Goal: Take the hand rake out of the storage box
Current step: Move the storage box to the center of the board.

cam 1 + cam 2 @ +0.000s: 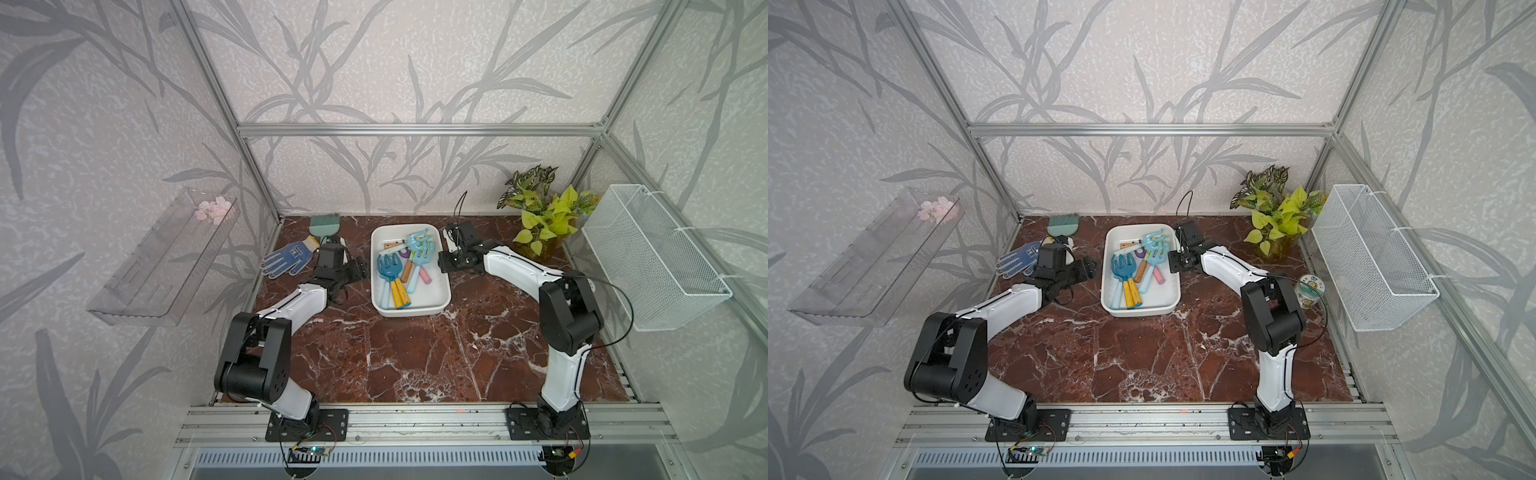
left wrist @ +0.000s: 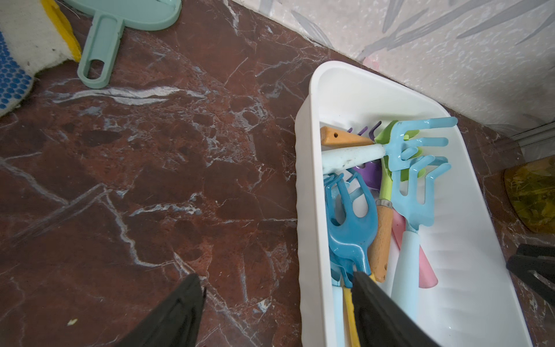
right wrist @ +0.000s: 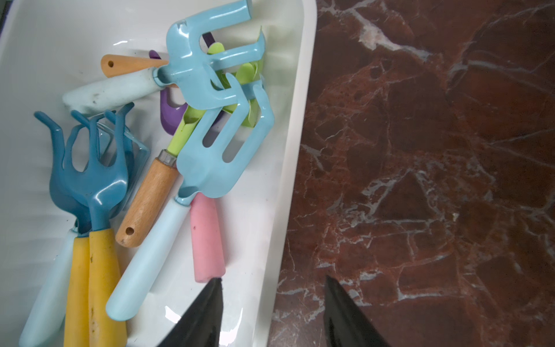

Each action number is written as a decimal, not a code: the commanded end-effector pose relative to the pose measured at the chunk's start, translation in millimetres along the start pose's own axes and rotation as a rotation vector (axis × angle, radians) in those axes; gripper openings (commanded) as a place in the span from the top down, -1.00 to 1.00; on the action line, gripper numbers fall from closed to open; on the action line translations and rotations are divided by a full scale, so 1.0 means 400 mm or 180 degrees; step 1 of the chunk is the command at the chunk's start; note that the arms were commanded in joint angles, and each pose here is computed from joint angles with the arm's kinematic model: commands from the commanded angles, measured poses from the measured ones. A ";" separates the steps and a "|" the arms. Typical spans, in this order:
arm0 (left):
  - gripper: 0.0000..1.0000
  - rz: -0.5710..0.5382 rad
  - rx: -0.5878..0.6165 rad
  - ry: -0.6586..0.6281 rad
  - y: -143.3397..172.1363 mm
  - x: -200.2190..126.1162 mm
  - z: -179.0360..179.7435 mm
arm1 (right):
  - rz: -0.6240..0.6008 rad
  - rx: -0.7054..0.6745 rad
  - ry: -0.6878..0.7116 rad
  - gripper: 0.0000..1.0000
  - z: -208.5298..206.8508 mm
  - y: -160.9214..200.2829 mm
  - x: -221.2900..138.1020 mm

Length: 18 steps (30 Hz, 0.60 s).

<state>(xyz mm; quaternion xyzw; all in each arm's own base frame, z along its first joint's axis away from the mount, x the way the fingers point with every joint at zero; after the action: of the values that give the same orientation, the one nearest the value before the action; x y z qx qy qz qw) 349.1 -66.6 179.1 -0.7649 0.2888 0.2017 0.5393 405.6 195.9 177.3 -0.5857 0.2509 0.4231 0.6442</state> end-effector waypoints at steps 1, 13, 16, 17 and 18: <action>-0.58 -0.0109 0.0080 0.0034 -0.008 -0.013 -0.008 | 0.0076 0.0037 0.0139 -0.05 -0.002 -0.008 0.017; -0.58 -0.0108 0.0079 0.0056 -0.008 -0.011 -0.009 | 0.0217 0.0134 0.0132 0.47 0.000 -0.005 0.059; -0.57 -0.0120 0.0089 0.0063 -0.007 -0.013 -0.010 | 0.0245 0.0157 0.0132 0.52 -0.002 0.004 0.058; -0.58 -0.0127 0.0087 0.0058 -0.008 -0.015 -0.009 | 0.0254 0.0164 0.0136 0.53 -0.004 0.008 0.055; -0.58 -0.0134 0.0089 0.0057 -0.009 -0.015 -0.009 | 0.0253 0.0173 0.0136 0.54 -0.005 0.011 0.051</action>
<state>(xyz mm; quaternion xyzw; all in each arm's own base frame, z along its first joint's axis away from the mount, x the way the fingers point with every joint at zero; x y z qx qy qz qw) 350.1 -66.7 180.1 -0.7667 0.2848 0.1953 0.5412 417.6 202.2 162.0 -0.5723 0.2845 0.4268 0.6399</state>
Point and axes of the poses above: each gripper's point midway between its finger pads, its own x axis out along the fingers, its own z axis along the line the jaws close on, y = z × x, the point moved 10 cm from there along -x, back along the fingers, and after that the axes turned 4 degrees about x, right-handed, at the moved point
